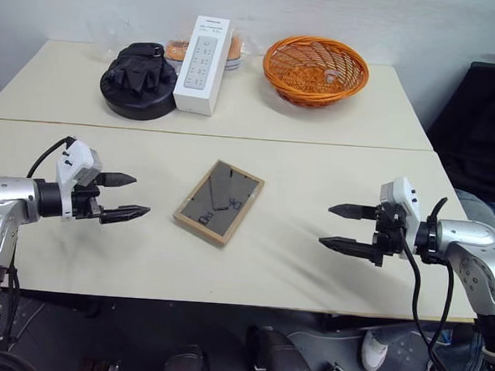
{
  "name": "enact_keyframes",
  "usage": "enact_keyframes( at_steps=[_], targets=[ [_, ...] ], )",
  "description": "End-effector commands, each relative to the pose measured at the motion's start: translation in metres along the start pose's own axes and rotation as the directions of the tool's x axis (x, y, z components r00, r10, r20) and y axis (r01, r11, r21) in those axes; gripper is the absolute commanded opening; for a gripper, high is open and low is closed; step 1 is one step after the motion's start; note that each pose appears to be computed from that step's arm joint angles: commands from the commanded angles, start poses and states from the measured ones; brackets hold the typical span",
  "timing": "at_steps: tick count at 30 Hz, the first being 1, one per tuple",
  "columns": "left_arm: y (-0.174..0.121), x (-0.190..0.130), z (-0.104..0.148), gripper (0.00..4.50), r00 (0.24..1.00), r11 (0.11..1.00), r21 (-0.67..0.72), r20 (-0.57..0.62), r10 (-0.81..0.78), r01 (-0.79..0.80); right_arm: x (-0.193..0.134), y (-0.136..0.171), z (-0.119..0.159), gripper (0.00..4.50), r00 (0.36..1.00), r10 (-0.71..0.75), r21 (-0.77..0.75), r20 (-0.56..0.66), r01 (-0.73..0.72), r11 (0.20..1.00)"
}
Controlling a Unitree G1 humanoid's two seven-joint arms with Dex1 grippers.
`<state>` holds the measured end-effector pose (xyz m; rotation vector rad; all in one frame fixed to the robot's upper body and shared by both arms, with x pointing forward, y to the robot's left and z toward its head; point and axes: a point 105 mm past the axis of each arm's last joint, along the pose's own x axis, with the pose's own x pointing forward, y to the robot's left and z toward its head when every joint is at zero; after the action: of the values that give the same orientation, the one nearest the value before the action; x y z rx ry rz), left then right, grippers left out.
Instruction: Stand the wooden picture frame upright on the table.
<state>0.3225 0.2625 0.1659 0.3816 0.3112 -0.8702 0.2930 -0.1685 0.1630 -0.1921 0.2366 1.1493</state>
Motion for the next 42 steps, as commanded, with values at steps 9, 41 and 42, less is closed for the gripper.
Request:
enact_keyframes(
  at_steps=[9, 41, 42],
  targets=[
    [0.008, 0.070, 0.003, 0.51, 0.998, 0.991, 0.135, -0.063, -0.014, 0.022, 0.063, -0.030, -0.003, 0.91, 0.996, -0.059, -0.182, -0.071, 0.045, 0.982],
    [-0.094, 0.089, 0.004, 4.20, 0.942, 0.511, -0.824, 0.076, -0.328, 0.244, 0.109, -0.011, -0.005, 0.00, 0.971, -0.045, -0.591, -0.235, -0.106, 0.800],
    [-0.099, 0.094, 0.004, 4.47, 0.935, 0.508, -0.824, 0.071, -0.346, 0.251, 0.111, -0.009, -0.006, 0.00, 0.971, -0.041, -0.593, -0.237, -0.111, 0.798]
  ],
)
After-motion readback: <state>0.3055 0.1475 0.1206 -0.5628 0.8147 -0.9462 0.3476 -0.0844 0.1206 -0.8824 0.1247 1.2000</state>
